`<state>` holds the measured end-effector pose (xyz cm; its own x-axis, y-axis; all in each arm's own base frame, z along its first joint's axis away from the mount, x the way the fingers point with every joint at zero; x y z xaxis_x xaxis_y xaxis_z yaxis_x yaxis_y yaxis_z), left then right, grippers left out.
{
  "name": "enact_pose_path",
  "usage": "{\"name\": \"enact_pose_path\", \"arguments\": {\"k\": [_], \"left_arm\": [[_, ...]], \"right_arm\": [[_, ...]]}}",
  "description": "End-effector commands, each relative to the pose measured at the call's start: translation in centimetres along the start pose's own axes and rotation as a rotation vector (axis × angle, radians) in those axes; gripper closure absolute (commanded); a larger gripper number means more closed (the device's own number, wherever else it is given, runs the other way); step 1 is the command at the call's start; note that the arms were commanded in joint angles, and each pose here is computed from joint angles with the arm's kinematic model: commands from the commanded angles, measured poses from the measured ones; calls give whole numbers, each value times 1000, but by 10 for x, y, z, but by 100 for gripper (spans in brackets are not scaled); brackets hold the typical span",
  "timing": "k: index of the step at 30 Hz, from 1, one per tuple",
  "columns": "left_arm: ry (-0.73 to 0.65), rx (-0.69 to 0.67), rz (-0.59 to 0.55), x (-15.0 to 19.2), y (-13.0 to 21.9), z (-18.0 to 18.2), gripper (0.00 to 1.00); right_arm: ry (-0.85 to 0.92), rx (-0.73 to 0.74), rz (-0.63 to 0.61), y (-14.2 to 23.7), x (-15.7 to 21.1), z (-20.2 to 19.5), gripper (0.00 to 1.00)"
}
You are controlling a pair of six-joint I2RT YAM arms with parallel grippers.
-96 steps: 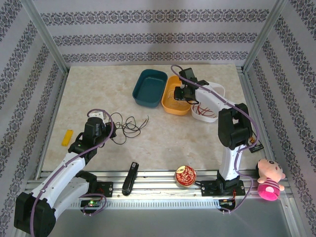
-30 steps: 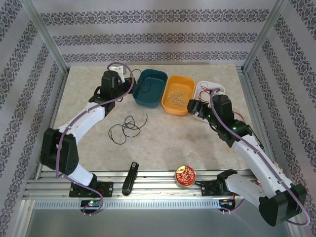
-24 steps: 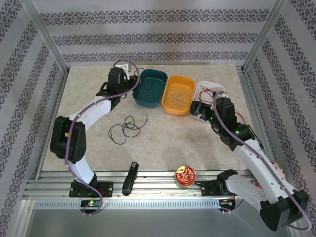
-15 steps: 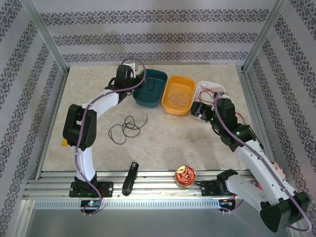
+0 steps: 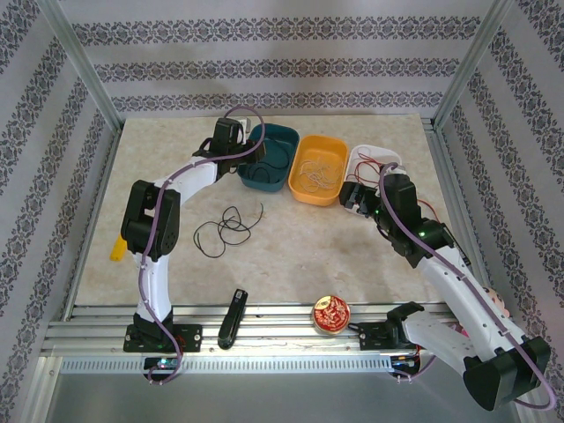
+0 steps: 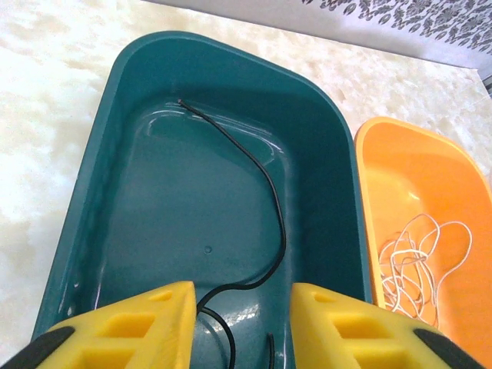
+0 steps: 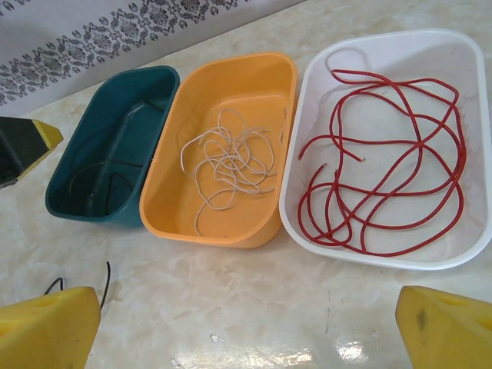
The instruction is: Untangle the cables
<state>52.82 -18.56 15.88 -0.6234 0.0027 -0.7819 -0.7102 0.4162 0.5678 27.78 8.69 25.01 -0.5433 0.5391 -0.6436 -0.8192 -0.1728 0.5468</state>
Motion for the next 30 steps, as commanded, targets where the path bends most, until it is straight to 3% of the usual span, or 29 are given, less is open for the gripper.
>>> {"name": "enact_pose_path", "arguments": {"k": [1,7,10,16,22,30], "left_arm": [[-24,2,4,-8,2,-4,61],[-34,-8,-9,-16,13,-6,53],[-51,-16,-31,-24,27,-9,43],[-84,-81,-10,-24,72,-10,0],[-112,-224,98,14,125,6,1],[-24,-237,188,91,188,6,0]], "right_arm": [[-22,2,-19,2,-8,3,2],[-20,3,-17,2,-7,2,2],[-28,3,-21,2,-8,0,2],[-62,-10,-15,2,-7,-6,2],[-71,-19,-3,0,-6,-6,2],[-76,-29,10,-5,-3,-6,2]]}}
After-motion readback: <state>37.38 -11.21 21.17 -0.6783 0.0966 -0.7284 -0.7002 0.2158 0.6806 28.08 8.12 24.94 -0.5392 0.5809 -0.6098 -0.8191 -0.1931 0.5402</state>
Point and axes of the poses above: each hand's point on the last joint's axis, 136 mm out from that joint toward the fingers, its own y axis back along the fingers, its own z axis along the line the jaws close on, x = y × z, the point moved 3 cm from there along y, back along the fingers, and after that the axes turned 13 degrees about -y, right-handed, at the moved point
